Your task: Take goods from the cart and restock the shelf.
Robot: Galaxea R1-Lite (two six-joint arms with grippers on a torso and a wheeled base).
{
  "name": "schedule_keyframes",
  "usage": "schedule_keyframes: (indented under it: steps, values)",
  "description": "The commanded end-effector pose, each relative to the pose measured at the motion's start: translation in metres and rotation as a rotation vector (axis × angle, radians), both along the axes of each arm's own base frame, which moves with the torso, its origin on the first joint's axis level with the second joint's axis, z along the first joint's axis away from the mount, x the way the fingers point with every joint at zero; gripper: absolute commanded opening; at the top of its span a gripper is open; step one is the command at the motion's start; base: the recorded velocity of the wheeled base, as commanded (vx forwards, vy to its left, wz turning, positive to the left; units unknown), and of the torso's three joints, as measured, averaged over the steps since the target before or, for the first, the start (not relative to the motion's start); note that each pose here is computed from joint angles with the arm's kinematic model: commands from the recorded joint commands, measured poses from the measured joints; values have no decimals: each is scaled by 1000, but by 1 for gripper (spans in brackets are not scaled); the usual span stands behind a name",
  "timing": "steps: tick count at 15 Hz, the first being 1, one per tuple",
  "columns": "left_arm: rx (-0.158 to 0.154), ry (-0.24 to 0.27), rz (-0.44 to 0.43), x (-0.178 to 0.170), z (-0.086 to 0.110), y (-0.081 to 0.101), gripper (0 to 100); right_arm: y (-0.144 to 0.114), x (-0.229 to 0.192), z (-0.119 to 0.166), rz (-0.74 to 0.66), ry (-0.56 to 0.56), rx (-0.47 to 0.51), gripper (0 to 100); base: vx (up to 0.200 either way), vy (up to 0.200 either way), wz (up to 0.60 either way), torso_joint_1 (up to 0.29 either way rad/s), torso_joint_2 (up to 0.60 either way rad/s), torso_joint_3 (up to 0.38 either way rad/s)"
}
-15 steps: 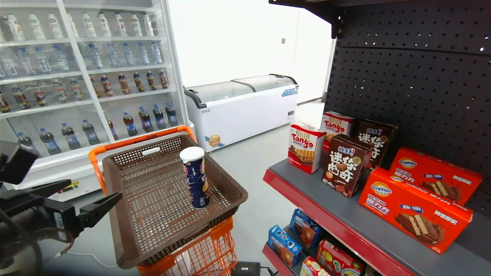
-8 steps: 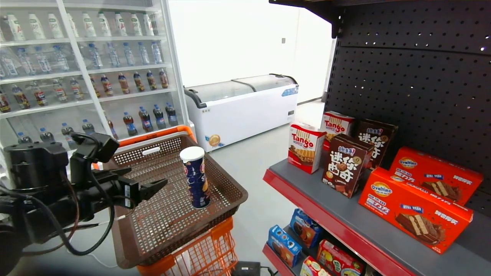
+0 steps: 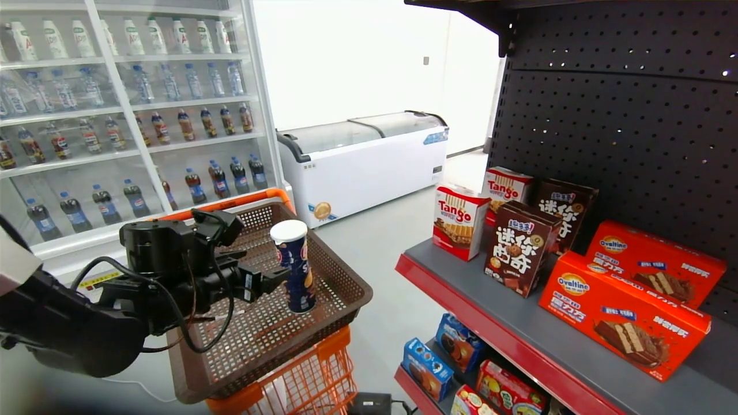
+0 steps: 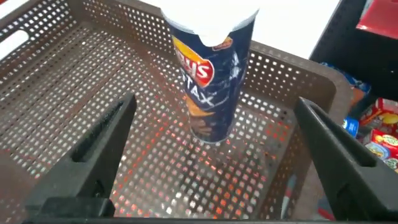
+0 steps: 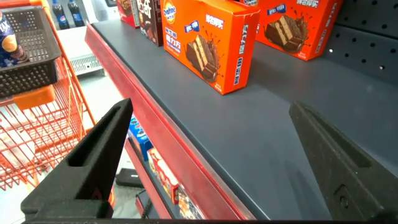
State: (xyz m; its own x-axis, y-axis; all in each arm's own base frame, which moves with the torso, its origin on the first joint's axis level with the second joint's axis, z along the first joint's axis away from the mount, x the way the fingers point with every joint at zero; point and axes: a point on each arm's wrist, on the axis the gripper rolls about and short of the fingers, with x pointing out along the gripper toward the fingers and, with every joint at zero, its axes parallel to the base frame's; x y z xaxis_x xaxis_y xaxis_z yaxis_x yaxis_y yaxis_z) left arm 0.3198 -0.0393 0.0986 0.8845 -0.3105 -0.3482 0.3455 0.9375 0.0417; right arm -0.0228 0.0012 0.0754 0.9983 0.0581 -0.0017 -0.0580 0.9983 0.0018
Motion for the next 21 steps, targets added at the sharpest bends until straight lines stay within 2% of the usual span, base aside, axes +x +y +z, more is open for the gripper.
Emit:
schedule_keyframes:
  steps: [1,7,12,14,19,20,21]
  values:
    - [3,35,-2,18,-21,-3,100,0,0,0,0,0,0,100,0,0,0,0,0,0]
    - [-7,-13,-6,57,-47,-10,100,0,0,0,0,0,0,100,0,0,0,0,0,0]
    - [-7,-14,-8,75,-62,-12,100,0,0,0,0,0,0,100,0,0,0,0,0,0]
    - [-8,-30,-14,86,-66,-16,100,0,0,0,0,0,0,100,0,0,0,0,0,0]
    - [-7,-19,-23,94,-79,-22,100,0,0,0,0,0,0,100,0,0,0,0,0,0]
    - [-13,-44,-28,98,-75,-25,0,0,0,0,0,-2,0,100,0,0,0,0,0,0]
    - [-14,-57,-27,101,-72,-26,0,0,0,0,0,0,0,100,0,0,0,0,0,0]
